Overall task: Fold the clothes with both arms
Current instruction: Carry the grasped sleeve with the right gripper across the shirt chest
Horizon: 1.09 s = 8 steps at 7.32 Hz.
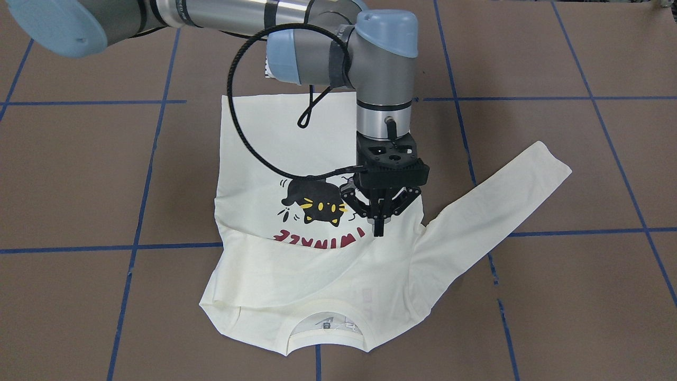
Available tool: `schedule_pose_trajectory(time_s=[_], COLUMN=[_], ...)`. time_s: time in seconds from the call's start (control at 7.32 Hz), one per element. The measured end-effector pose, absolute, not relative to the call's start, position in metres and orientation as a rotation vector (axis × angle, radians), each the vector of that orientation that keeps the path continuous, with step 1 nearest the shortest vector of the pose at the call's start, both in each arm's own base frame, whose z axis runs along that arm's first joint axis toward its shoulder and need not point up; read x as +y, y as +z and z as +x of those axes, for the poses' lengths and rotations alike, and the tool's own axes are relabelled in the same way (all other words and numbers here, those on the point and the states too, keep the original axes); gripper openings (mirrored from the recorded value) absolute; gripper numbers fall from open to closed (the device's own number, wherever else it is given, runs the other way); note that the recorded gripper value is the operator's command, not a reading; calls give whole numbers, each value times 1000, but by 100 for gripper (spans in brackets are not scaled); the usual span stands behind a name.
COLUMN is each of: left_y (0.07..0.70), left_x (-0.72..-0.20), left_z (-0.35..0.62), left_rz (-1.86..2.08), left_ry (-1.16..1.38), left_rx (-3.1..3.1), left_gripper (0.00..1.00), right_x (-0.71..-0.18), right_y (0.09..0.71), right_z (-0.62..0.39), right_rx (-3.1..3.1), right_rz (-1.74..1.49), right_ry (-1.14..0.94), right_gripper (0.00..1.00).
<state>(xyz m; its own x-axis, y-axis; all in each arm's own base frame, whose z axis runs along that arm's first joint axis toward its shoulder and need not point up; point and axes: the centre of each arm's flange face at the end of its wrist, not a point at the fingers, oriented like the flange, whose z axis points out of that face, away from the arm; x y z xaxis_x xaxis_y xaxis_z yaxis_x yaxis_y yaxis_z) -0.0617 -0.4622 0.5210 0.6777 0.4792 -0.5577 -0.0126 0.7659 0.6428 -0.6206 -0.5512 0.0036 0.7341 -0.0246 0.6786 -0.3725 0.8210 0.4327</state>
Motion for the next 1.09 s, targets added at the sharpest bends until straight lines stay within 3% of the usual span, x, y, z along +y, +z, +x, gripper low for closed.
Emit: schedule_pose_trajectory(time_s=[0.68, 0.82, 0.96, 1.09], left_y=[523, 524, 524, 524], left_x=[-459, -458, -458, -457], left_z=[-62, -62, -62, -62], left_rz=[648, 647, 646, 645], left_ry=[297, 297, 297, 297], left_rx=[788, 788, 788, 789], left_gripper=[100, 100, 100, 100], right_x=[-516, -516, -516, -516], right_y=[-30, -37, -39, -41], right_z=[-696, -697, -698, -698], right_rx=[-679, -686, -696, -709], right_rz=[573, 567, 554, 540], right_ry=[220, 234, 266, 303], right_gripper=[0, 32, 92, 98])
